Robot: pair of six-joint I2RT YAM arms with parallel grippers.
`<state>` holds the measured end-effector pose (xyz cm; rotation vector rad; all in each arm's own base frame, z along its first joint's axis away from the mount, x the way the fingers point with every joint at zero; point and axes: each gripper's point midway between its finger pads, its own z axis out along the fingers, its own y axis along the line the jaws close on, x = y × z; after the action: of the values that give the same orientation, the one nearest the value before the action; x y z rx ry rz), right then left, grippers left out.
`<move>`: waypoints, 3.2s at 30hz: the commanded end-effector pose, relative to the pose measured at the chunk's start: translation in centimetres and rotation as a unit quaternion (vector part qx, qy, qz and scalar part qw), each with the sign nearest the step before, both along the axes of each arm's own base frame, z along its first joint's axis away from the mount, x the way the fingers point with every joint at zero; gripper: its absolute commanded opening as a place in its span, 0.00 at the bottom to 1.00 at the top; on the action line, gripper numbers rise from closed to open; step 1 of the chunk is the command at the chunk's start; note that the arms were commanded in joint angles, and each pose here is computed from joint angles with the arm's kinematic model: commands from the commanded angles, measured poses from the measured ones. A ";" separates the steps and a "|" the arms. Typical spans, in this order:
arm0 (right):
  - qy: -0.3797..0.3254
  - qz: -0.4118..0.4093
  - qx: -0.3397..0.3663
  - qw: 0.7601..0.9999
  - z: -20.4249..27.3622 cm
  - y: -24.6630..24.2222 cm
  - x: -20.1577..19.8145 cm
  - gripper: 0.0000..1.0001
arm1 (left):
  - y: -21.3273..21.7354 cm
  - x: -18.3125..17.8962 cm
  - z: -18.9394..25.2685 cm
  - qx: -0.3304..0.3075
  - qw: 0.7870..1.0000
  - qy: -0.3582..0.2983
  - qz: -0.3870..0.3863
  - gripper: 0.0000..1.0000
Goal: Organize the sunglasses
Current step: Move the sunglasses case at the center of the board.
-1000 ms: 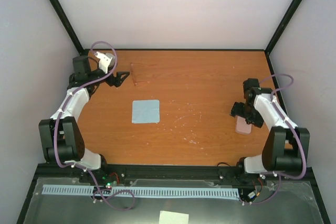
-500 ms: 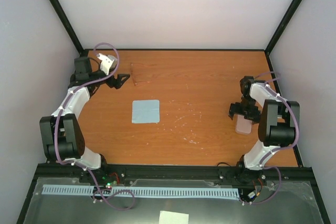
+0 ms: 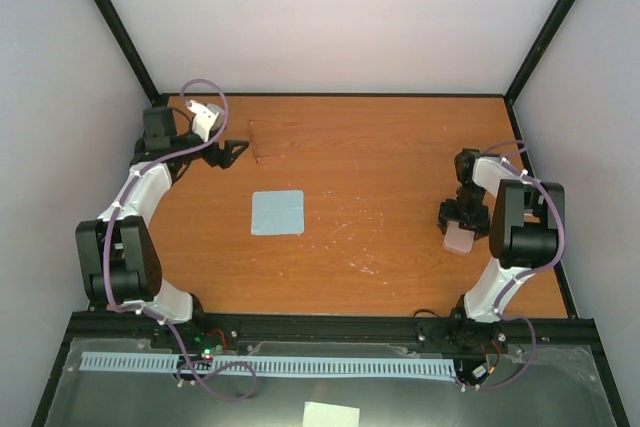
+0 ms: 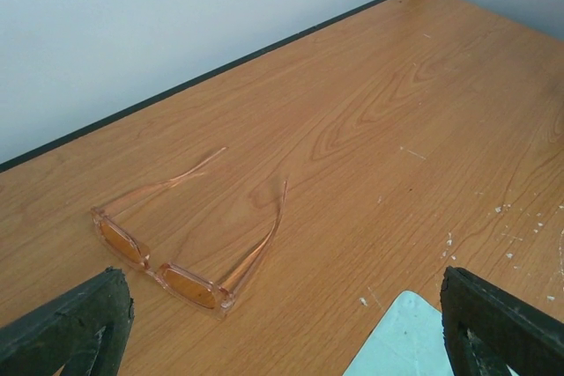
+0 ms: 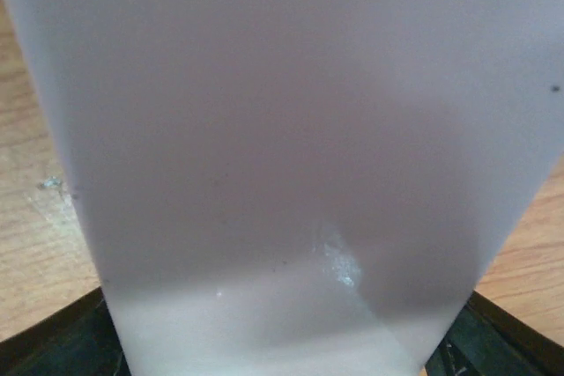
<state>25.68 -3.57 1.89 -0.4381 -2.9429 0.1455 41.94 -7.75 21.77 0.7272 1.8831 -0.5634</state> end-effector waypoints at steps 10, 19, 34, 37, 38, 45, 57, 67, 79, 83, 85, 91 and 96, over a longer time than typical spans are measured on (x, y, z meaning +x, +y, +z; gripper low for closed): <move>-0.021 -0.096 0.136 0.986 1.1 6.3 3.0 0.65 | -1.0 0.0 1.5 0.016 0.999 -0.036 -0.033 0.95; 0.030 -0.084 0.161 0.983 0.0 15.3 4.4 0.61 | -1.6 -0.5 2.3 0.023 0.996 -0.062 -0.059 0.96; 0.046 -0.049 0.135 0.989 -2.9 19.1 6.3 0.82 | -1.9 -1.6 2.1 0.025 0.995 -0.065 -0.070 0.96; 0.033 -0.047 0.142 0.988 -2.5 19.4 7.0 0.89 | -1.9 -1.6 2.2 0.025 0.995 -0.063 -0.071 0.99; 0.030 -0.046 0.144 0.988 -2.3 19.5 7.1 0.91 | -2.0 -1.6 2.2 0.026 0.995 -0.065 -0.073 0.99; -0.042 -0.039 0.122 0.991 2.5 18.3 8.5 1.00 | -3.9 -1.4 3.6 0.040 0.992 -0.075 -0.094 1.00; -0.137 -0.136 0.121 0.974 6.7 8.5 7.1 0.99 | -15.8 -5.2 2.9 0.076 0.973 -0.018 -0.215 0.89; -0.115 -0.070 0.145 0.980 3.7 9.4 8.9 0.81 | -20.9 -8.3 -0.1 0.125 0.957 0.059 -0.256 0.77; -0.037 -0.039 0.143 0.988 -0.1 10.0 3.3 0.45 | -21.5 -6.6 -0.5 0.148 0.958 0.059 -0.239 0.70; -0.035 -0.018 0.144 0.989 -0.4 11.6 4.1 0.45 | -21.6 -6.6 -0.1 0.142 0.959 0.057 -0.238 0.73; -0.037 -0.009 0.149 0.988 -0.3 12.8 4.6 0.45 | -21.5 -6.6 0.0 0.142 0.959 0.056 -0.237 0.76; -0.035 0.029 0.162 0.986 -0.3 17.5 5.8 0.45 | -21.0 -7.2 -0.5 0.146 0.960 0.060 -0.230 0.79; -0.043 0.050 0.182 0.981 0.1 20.9 7.2 0.45 | -20.5 -7.5 -1.4 0.153 0.961 0.061 -0.223 0.81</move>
<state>31.90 14.78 1.90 -0.2705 -2.9799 -0.3352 34.69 -28.63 19.88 1.3908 1.9521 -0.6346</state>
